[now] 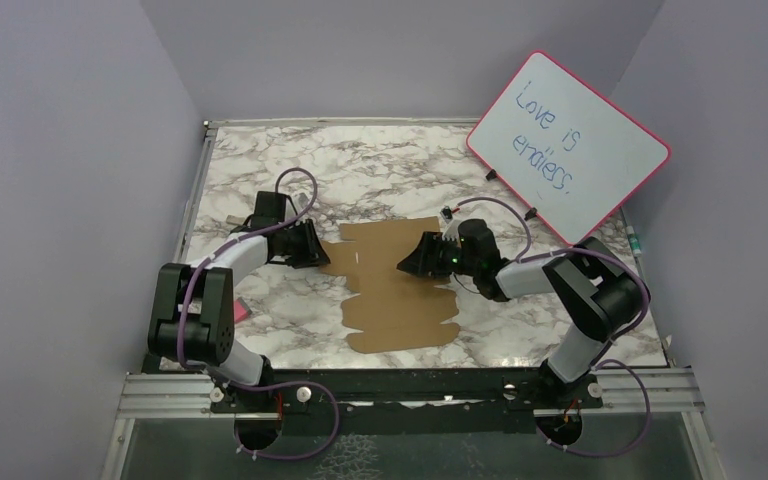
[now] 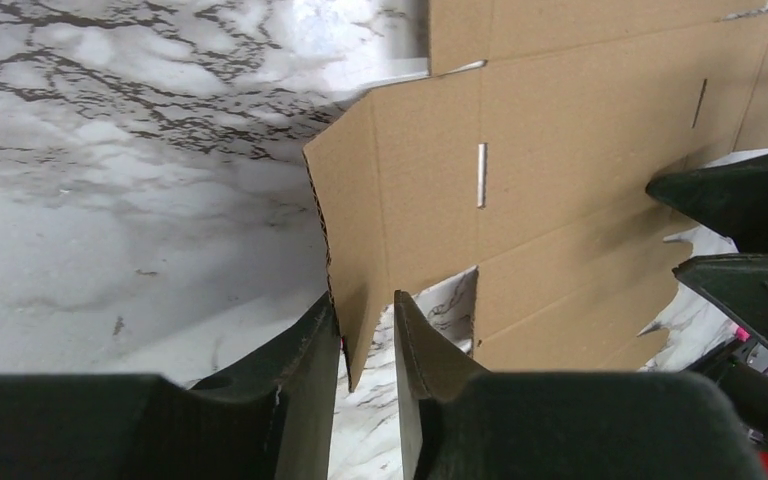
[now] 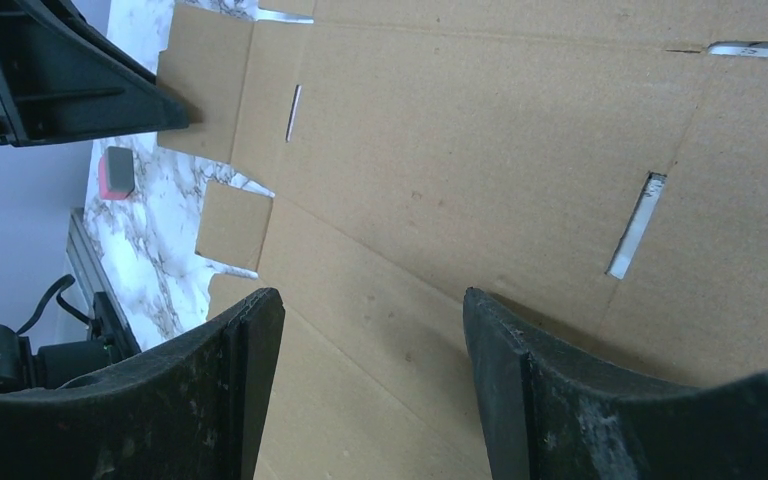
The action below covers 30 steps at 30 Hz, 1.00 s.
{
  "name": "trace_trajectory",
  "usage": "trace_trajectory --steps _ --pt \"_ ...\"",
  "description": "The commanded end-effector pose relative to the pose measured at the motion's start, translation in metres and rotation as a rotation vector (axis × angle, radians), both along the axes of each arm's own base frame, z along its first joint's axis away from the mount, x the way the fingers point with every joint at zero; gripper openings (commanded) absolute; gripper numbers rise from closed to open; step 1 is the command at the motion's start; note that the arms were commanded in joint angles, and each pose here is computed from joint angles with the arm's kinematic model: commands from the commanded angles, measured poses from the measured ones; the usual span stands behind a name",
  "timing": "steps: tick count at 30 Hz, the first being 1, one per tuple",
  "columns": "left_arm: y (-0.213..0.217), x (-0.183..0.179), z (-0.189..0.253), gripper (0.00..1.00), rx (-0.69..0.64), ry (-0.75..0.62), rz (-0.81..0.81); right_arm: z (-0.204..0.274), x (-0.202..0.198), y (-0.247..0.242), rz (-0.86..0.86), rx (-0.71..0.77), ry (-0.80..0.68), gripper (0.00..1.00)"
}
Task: Fold the paper box
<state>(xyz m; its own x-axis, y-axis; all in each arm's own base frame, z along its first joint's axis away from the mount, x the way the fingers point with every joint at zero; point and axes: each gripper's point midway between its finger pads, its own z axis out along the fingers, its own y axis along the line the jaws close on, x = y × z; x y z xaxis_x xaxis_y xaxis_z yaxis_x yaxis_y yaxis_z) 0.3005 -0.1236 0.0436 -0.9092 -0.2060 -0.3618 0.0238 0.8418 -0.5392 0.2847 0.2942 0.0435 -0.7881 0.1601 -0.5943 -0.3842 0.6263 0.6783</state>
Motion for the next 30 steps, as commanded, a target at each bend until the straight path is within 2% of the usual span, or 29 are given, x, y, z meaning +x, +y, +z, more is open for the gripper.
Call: trace_trajectory --steps 1,5,12,16,30 --pt "-0.015 0.008 0.030 0.26 -0.021 -0.097 -0.029 -0.015 -0.011 -0.001 0.014 -0.011 0.040 0.72" --pt "-0.022 0.007 0.041 0.27 0.023 -0.131 -0.043 -0.017 -0.011 -0.002 0.011 -0.012 0.046 0.72" --pt "-0.047 0.009 0.062 0.44 0.067 -0.185 -0.089 -0.018 -0.013 -0.002 0.009 -0.007 0.051 0.72" --pt "-0.063 0.007 0.066 0.50 0.067 -0.191 -0.120 -0.016 -0.012 -0.002 0.007 -0.005 0.045 0.72" --pt "-0.106 0.003 0.072 0.56 0.059 -0.202 -0.198 -0.013 -0.010 -0.001 -0.001 0.002 0.040 0.72"
